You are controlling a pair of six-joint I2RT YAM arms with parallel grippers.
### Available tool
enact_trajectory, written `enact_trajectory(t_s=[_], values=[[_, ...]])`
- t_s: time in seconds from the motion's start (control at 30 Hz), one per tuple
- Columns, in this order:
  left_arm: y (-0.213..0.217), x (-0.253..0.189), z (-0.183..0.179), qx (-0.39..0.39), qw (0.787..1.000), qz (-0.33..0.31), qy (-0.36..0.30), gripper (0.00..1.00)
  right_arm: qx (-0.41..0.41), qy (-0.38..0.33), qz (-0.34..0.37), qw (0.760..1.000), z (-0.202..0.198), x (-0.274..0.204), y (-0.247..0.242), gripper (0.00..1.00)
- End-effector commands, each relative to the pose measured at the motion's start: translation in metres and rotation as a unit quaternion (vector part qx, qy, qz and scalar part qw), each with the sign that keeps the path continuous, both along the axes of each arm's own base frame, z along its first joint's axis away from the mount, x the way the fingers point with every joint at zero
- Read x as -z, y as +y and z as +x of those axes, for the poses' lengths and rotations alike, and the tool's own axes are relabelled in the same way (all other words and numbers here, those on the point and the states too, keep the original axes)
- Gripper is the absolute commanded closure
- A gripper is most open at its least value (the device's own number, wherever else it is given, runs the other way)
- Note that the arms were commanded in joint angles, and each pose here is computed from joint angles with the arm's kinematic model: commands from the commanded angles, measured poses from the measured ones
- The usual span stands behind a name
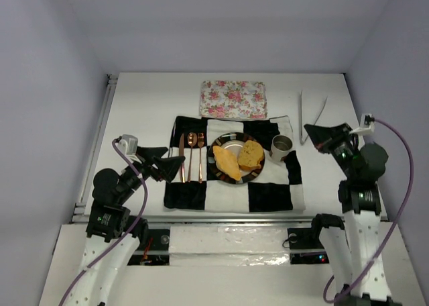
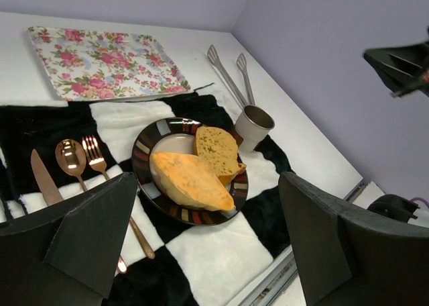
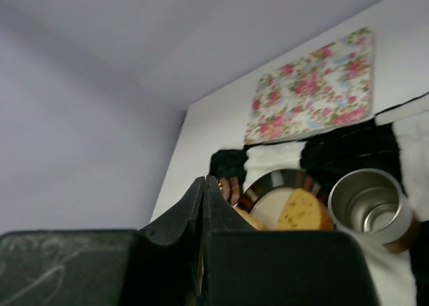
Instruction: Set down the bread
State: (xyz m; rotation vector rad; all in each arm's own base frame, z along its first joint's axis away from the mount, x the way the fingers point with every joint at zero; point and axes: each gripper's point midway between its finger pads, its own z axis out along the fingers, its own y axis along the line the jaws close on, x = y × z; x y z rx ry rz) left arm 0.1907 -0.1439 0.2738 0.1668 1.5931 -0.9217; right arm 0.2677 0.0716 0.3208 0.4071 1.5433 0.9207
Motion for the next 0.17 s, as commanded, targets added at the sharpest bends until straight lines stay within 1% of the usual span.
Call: enact_trajectory(t_s=[0.0,0.07,0.13], values=[[0.000,-0.012,-0.001,-0.002,1.000,-0.006,-0.022,0.15,-0.075,-0.002,0.002,0.997,-0.044,0.000,0.027,1.00],[0.000,-0.008,0.002,-0.002,1.000,-0.005,-0.017,0.16,-0.097,0.008,-0.008,0.995,-0.059,0.003,0.035,1.00],[0.002,-0.007,0.005,-0.010,1.000,-0.004,-0.010,0.17,-0.116,0.002,-0.010,0.993,-0.067,0.004,0.042,1.00]])
